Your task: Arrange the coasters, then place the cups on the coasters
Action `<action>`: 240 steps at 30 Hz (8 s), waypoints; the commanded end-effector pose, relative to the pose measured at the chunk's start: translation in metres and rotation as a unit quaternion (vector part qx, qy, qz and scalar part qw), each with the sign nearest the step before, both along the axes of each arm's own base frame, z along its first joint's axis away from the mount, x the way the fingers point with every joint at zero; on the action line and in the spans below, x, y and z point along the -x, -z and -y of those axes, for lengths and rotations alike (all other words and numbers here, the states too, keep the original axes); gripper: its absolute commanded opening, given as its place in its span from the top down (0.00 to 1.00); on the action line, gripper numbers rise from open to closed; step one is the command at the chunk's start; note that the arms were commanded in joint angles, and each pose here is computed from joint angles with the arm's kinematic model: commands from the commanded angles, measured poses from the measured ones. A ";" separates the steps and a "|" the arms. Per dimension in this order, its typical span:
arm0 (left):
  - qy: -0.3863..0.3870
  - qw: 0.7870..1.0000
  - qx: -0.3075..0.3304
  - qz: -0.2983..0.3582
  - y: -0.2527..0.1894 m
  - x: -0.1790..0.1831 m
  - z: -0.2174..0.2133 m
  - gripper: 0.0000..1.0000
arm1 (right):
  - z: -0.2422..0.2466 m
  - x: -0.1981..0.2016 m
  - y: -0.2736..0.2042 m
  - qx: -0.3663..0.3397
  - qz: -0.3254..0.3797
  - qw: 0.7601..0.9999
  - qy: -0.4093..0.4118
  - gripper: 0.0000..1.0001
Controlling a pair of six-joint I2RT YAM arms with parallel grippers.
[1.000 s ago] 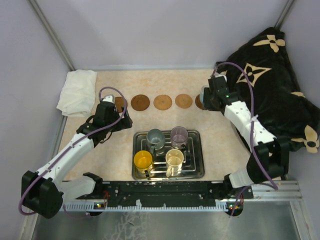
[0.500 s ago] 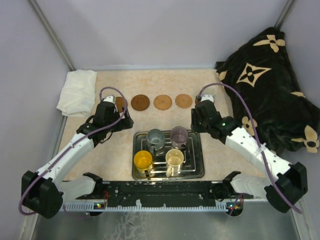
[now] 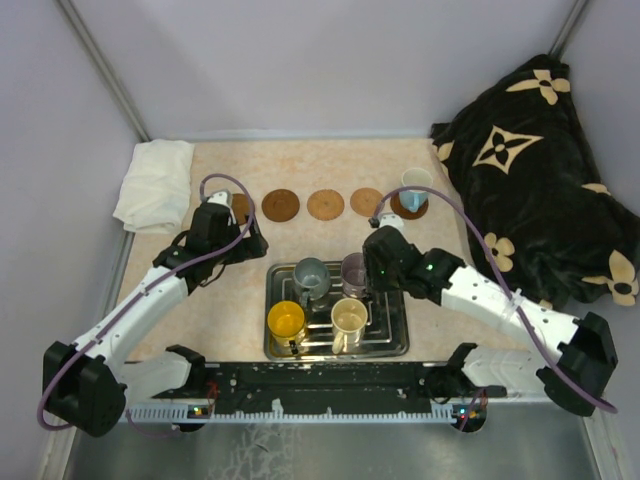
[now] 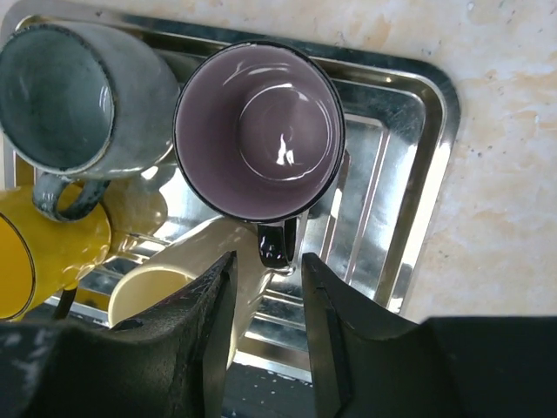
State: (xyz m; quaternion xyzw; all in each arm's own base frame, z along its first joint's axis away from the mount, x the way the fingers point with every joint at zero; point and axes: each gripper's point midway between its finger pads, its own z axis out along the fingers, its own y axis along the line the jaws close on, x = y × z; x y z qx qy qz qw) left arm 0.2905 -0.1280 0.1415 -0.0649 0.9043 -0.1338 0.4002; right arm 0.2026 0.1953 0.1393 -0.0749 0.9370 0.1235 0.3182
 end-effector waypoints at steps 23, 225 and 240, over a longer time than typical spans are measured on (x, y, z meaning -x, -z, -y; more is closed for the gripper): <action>0.007 1.000 -0.001 -0.005 0.006 0.001 0.002 0.00 | -0.013 0.010 0.050 0.047 -0.064 0.997 -0.011 0.62; 0.019 0.997 -0.025 -0.064 0.041 -0.021 0.016 0.00 | 0.011 -0.253 0.018 0.102 0.117 0.981 0.118 0.69; 0.019 0.997 -0.025 -0.065 0.039 -0.021 0.016 0.00 | -0.001 -0.245 0.017 0.107 0.118 0.981 0.107 0.73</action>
